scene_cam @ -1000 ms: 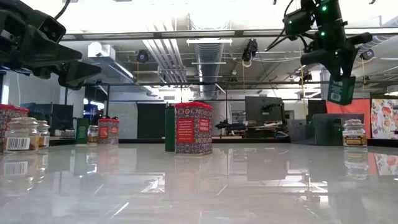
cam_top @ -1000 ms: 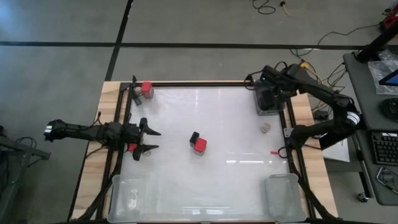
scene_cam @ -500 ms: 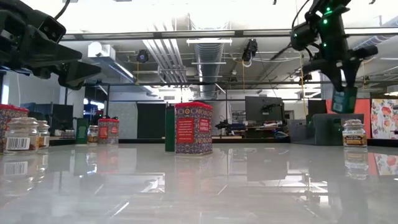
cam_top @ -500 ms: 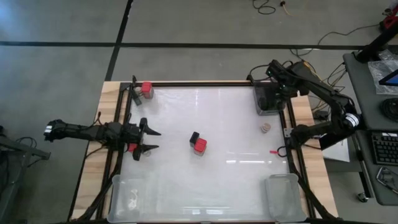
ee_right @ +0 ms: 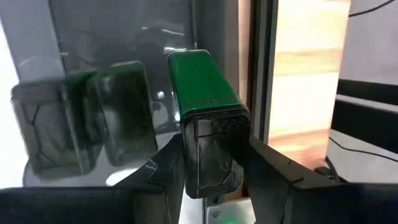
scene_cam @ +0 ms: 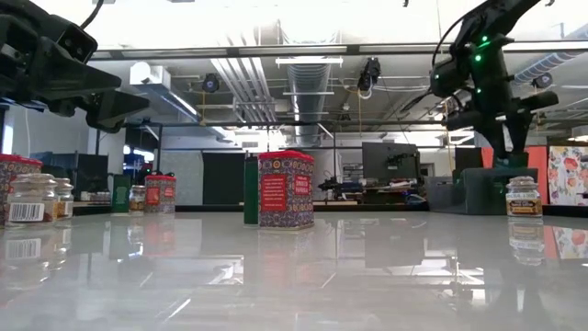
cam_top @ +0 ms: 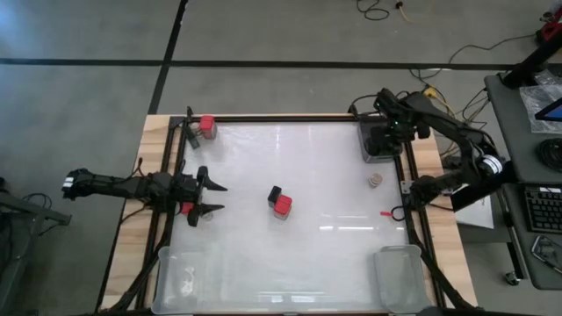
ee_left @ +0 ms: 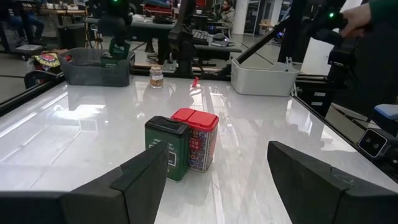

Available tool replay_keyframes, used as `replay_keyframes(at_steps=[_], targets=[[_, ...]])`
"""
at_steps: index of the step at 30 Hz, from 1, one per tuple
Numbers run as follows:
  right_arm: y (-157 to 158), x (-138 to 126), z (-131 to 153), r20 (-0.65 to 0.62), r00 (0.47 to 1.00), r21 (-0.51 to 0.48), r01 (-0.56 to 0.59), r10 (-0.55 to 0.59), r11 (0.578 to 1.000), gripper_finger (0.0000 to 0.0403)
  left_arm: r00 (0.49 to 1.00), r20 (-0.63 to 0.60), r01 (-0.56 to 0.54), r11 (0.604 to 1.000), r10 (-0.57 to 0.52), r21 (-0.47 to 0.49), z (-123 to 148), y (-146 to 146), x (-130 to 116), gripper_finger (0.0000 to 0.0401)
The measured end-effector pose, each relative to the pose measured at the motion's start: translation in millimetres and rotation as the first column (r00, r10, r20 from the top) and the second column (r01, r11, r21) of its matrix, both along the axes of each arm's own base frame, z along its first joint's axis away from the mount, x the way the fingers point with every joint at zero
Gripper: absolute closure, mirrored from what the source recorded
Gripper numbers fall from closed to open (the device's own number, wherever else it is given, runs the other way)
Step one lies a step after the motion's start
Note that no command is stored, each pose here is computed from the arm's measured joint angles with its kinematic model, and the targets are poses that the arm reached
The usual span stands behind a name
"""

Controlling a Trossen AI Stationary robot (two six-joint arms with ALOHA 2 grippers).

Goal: Sort spices by type
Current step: Put the green seasoning can into the black bin

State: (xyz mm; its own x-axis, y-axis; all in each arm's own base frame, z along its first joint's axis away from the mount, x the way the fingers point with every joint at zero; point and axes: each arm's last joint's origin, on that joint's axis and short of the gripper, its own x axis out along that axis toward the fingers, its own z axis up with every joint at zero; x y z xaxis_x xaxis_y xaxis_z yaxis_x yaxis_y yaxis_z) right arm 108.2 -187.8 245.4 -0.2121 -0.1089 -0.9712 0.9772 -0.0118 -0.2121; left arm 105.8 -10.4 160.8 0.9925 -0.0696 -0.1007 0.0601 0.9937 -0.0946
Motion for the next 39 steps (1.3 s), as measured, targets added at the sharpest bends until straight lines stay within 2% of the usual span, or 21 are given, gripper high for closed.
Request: replay_keyframes(at_steps=[11,33,39], targets=[[-12,3,-18,-0.039,0.999,0.074,0.01,-0.008,0.997,0.027,1.0,0.0,0.0,1.0,0.0,0.0,0,0,0,0.0142],[-13,1,-22,-0.03,1.0,0.067,0.01,-0.008,0.998,0.0265,1.0,0.0,0.0,1.0,0.0,0.0,0,0,0,0.0142],[-12,1,-25,-0.03,1.0,0.069,0.004,-0.002,0.998,0.0253,1.0,0.0,0.0,1.0,0.0,0.0,0,0,0,0.0142]])
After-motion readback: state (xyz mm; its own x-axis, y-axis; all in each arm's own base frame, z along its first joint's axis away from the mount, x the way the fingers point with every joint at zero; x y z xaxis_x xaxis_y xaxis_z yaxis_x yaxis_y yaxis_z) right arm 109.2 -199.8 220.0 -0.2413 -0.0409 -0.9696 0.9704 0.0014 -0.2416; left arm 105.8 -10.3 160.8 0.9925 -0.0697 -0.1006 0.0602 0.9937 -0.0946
